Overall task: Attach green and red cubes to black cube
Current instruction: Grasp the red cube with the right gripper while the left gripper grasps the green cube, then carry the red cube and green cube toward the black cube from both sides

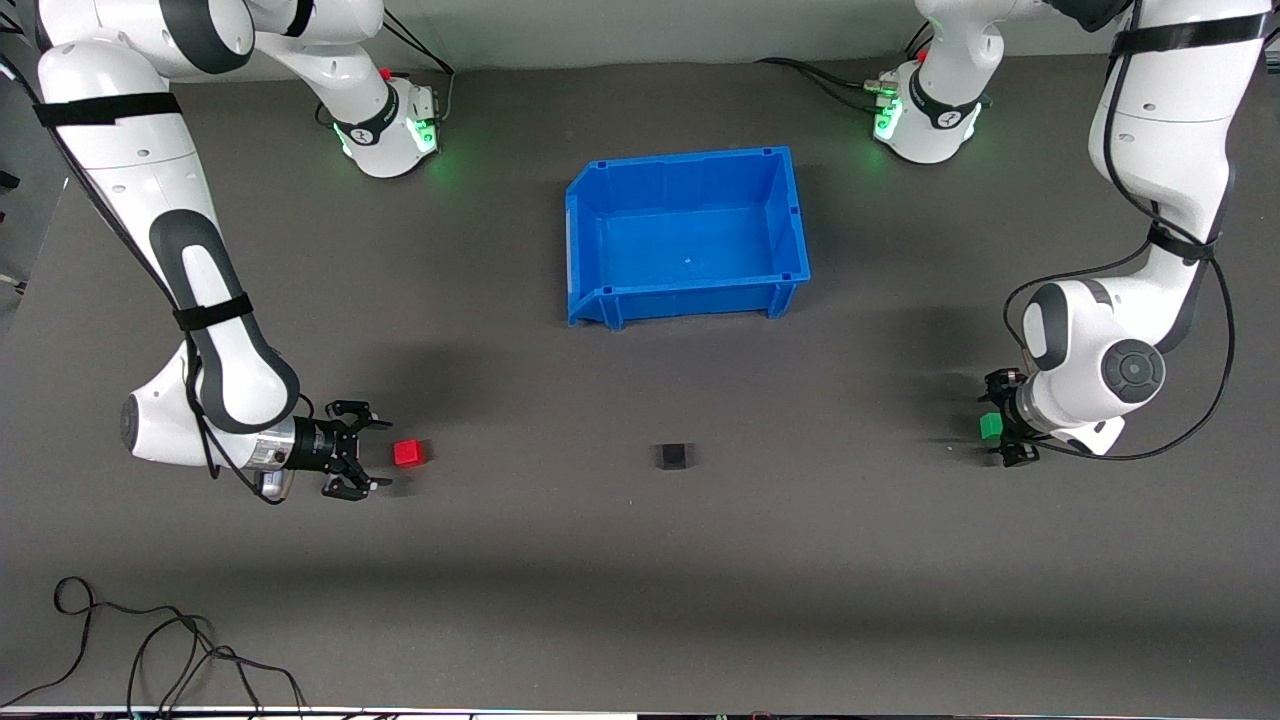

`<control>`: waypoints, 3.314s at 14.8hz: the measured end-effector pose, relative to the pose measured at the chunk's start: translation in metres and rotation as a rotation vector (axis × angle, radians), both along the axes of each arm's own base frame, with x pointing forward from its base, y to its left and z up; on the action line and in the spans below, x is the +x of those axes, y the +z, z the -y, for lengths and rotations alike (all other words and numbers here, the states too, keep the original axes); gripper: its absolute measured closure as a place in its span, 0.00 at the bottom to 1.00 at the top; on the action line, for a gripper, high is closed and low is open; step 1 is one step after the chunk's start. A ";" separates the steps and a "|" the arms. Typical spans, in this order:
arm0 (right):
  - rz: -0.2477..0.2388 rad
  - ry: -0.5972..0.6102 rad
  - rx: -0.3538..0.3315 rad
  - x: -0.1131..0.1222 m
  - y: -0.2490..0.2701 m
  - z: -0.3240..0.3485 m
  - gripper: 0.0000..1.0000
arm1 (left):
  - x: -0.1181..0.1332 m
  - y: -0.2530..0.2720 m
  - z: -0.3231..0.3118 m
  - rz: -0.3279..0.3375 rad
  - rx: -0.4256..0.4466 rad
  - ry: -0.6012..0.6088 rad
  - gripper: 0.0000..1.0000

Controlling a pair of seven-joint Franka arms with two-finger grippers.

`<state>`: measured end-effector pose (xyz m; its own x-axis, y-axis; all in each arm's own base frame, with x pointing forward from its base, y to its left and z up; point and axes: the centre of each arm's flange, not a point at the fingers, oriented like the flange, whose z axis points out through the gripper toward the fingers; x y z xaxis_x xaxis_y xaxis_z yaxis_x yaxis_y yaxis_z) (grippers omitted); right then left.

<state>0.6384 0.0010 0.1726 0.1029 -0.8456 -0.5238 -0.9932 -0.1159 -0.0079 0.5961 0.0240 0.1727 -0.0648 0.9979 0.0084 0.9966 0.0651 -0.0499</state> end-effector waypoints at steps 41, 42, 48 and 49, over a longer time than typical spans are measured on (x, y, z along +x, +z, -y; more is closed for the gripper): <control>0.042 -0.012 0.146 0.058 0.051 -0.215 0.60 | 0.044 0.032 0.343 0.047 -0.229 0.053 0.61; 0.045 -0.021 0.138 0.056 0.047 -0.234 0.60 | 0.038 0.026 0.355 0.040 -0.228 0.036 0.61; 0.041 -0.037 0.130 0.039 0.013 -0.312 0.60 | 0.013 0.013 0.399 0.021 -0.225 -0.032 0.61; 0.041 -0.043 0.133 0.036 0.008 -0.320 0.60 | 0.015 0.016 0.401 0.026 -0.228 -0.030 0.61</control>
